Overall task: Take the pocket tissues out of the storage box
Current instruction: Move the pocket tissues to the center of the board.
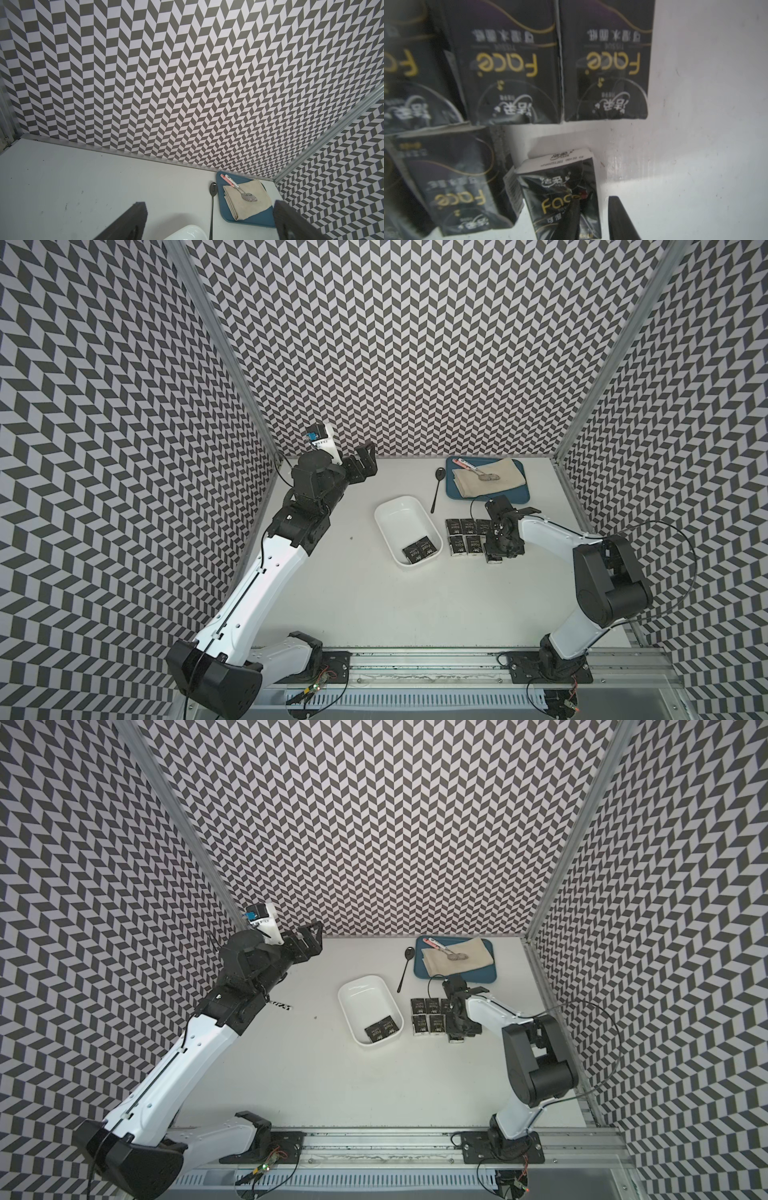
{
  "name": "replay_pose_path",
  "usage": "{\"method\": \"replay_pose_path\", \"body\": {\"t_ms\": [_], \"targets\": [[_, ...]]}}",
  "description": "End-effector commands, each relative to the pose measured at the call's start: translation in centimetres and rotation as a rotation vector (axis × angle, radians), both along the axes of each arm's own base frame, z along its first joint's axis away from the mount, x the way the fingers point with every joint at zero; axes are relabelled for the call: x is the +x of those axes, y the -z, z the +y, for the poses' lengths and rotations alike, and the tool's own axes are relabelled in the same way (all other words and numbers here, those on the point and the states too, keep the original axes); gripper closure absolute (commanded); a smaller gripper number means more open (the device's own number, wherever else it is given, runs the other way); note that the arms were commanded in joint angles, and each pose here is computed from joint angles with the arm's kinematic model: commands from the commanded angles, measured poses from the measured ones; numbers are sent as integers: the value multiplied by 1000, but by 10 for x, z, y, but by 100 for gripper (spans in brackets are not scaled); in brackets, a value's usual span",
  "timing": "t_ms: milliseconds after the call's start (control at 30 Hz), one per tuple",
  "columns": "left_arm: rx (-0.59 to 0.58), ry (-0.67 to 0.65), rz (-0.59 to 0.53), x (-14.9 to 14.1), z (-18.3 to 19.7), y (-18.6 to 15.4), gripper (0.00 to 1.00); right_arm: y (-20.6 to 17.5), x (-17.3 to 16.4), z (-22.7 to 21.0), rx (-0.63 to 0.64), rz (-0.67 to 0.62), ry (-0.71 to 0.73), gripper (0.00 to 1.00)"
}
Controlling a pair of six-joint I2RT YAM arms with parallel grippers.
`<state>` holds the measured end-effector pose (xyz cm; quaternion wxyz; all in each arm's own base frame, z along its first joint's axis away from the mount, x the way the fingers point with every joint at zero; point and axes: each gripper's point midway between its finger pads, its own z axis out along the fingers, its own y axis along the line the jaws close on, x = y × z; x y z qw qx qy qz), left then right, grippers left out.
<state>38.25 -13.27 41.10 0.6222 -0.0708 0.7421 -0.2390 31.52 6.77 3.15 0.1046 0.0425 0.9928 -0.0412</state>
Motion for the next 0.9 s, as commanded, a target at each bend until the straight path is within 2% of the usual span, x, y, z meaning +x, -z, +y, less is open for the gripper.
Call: {"method": "replay_pose_path", "body": {"t_ms": [0,667,867], "targets": [[2,9,-21,0,-2,-6,1,15,9,10,49,-7,-5,71],[55,7,42,7,-15,23,1,4,24,17,79,-53,-16,71],[54,1,40,7,-14,22,1,-18,28,14,75,-98,-9,66]]}}
